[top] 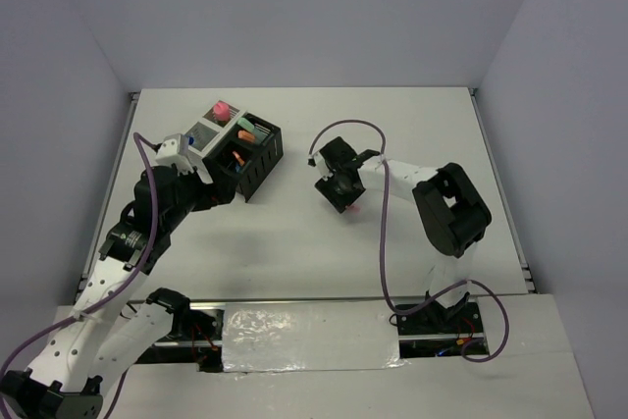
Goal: Sort the stationery into containers
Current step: Pick up the pen from the center of the board, then close the pen cap on the pen.
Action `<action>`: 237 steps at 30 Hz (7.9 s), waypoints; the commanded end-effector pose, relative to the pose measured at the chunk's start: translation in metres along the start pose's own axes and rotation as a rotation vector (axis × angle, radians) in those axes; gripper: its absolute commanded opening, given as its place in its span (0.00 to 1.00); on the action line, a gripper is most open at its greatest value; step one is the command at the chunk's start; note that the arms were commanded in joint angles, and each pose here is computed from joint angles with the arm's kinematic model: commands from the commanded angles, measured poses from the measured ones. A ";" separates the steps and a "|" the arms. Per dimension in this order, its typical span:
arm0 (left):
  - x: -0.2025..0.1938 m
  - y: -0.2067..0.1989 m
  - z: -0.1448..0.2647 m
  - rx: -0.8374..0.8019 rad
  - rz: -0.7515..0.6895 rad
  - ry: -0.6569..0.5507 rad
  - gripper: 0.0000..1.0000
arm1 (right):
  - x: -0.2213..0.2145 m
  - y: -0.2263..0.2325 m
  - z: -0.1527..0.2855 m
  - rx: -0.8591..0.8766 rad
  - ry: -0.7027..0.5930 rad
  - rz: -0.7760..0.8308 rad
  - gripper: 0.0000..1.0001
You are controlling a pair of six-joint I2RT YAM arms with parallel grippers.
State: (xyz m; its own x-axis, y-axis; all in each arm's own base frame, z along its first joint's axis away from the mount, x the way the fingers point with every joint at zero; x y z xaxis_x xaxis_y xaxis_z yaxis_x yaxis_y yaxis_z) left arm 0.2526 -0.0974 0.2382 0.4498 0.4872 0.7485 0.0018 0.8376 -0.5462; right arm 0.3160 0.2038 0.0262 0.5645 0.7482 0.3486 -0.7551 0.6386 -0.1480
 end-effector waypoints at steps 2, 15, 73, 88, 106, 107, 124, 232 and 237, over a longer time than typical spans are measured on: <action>0.004 -0.006 0.002 -0.036 -0.004 -0.019 0.99 | -0.015 0.008 -0.012 0.055 0.060 -0.011 0.42; -0.030 -0.040 -0.008 -0.264 0.097 0.127 0.97 | 0.037 0.022 0.064 0.079 -0.280 -0.330 0.00; -0.006 -0.143 -0.009 -0.563 0.131 0.057 0.00 | 0.098 0.152 0.244 0.256 -0.734 -0.188 0.00; 0.030 -0.148 0.011 -0.604 0.279 -0.069 0.00 | 0.042 0.162 0.207 0.311 -0.671 -0.228 0.91; -0.007 -0.166 0.026 -0.867 0.371 0.062 0.00 | 0.109 0.148 0.299 0.775 -1.036 -0.662 0.92; -0.006 -0.167 0.028 -0.880 0.370 0.057 0.00 | 0.111 0.148 0.297 0.781 -1.033 -0.670 0.90; -0.024 -0.164 0.032 -0.888 0.366 0.110 0.00 | 0.138 0.150 0.304 0.920 -1.068 -0.680 0.43; 0.010 -0.132 0.032 -0.633 0.575 -0.092 0.00 | 0.133 0.168 0.320 0.847 -1.063 -0.353 0.00; 0.002 -0.127 0.032 -0.638 0.618 -0.080 0.00 | 0.136 0.166 0.331 0.855 -1.149 -0.332 0.00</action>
State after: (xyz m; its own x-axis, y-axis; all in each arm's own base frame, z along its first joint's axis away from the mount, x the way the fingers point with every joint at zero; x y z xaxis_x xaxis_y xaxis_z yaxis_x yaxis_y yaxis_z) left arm 0.2299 -0.1895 0.3310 0.4349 0.8603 0.2662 0.2869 0.1478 -0.9465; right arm 0.1649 0.3532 0.3007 0.6021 -0.0980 0.7924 -0.7531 0.2598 0.6044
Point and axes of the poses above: each gripper's point midway between its finger pads, its own z axis back along the fingers, its own y axis along the line the jaws close on, x = y × z, the point moved 1 cm from there along z, back along the fingers, and after that the axes turned 8 degrees about z, right-handed, at the moved point
